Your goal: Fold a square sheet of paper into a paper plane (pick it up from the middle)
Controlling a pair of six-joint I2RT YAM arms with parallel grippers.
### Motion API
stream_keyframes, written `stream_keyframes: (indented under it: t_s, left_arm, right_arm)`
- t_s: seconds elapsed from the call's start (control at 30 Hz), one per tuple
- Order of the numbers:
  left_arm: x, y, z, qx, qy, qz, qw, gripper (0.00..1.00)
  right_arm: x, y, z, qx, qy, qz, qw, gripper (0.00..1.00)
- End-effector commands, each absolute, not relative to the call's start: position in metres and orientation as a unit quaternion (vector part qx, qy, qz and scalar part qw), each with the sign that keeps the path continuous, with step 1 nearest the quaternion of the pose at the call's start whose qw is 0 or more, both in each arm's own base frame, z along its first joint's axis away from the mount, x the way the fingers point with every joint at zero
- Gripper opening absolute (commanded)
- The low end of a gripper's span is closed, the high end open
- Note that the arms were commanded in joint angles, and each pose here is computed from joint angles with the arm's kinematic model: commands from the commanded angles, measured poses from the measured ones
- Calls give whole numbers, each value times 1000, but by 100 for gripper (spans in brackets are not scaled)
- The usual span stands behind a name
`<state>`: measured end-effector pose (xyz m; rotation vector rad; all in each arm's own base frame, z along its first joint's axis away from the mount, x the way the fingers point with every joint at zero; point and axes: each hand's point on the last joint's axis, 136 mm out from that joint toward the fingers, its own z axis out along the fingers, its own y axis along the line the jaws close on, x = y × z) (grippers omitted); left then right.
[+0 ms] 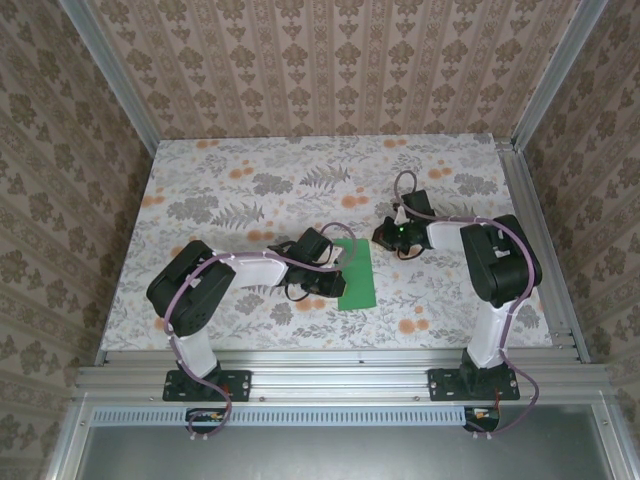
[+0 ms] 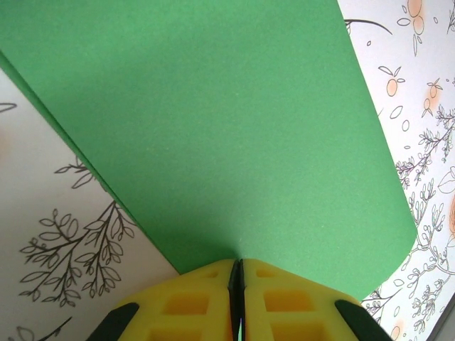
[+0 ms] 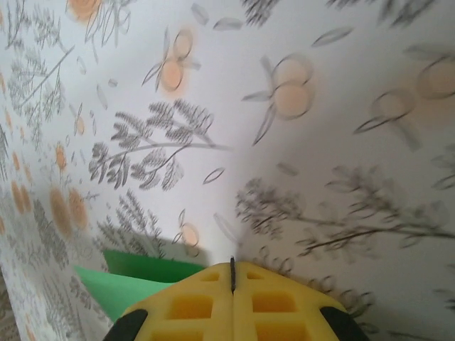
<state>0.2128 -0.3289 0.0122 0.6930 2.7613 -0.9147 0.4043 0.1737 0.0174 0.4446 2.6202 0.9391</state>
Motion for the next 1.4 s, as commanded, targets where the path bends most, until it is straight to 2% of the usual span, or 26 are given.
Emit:
stream_keyframes:
  t_s: [0.0,0.17,0.27,0.53,1.1,1.37]
  left_arm:
    - [166,-239,-57,200,968,-142,-47,12]
    - [169,-242,-56,199,968,-146,-46,12]
    - [169,-245,-57,202,967,-148,-48,12]
    - [169,-246,-53,203,966,-150,-46,12]
    - [161,-239,-56,201,967,-149,-54,12]
    - [159,-243,-50,205,963,-164,-56,12]
  right_arm:
    - [406,175,34,142,916,326,184,4]
    - [377,189,64,118,910,346,194,4]
    - [365,207,62,106,909,361,181,4]
    - [388,227,37,99,914,354,170,4]
    - [414,167,-17,140,941,260,168,4]
    - [427,163,5,145,924,293,197,4]
